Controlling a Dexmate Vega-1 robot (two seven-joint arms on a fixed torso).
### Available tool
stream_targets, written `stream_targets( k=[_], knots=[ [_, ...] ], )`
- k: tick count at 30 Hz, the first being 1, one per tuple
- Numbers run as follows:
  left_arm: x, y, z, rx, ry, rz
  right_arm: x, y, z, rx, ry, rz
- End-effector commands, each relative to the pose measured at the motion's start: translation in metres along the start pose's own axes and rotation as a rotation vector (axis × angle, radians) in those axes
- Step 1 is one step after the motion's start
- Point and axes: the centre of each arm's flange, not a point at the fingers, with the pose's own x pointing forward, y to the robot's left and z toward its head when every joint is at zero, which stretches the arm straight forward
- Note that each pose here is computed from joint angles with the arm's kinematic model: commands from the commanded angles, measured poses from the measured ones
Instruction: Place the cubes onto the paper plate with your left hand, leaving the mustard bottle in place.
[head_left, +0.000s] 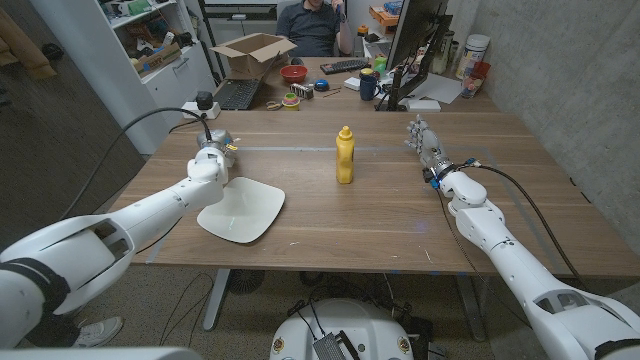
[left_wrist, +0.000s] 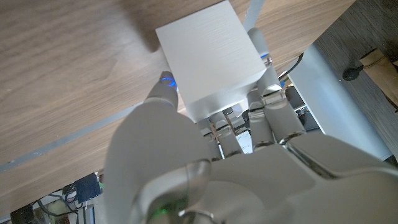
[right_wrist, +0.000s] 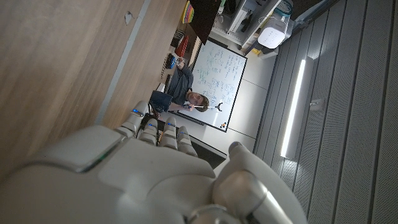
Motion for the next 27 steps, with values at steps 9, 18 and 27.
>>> stream_targets(
  k=[9, 18, 27],
  knots=[
    [-0.008, 0.013, 0.004, -0.002, 0.010, 0.111, 0.000, -0.004, 0.000, -0.012, -0.003, -0.004],
    [-0.010, 0.023, 0.003, -0.010, 0.021, 0.134, 0.000, -0.004, -0.001, -0.016, -0.002, -0.002],
    [-0.015, 0.036, 0.003, -0.006, 0.021, 0.188, 0.000, -0.004, 0.001, -0.024, -0.004, 0.001]
  ],
)
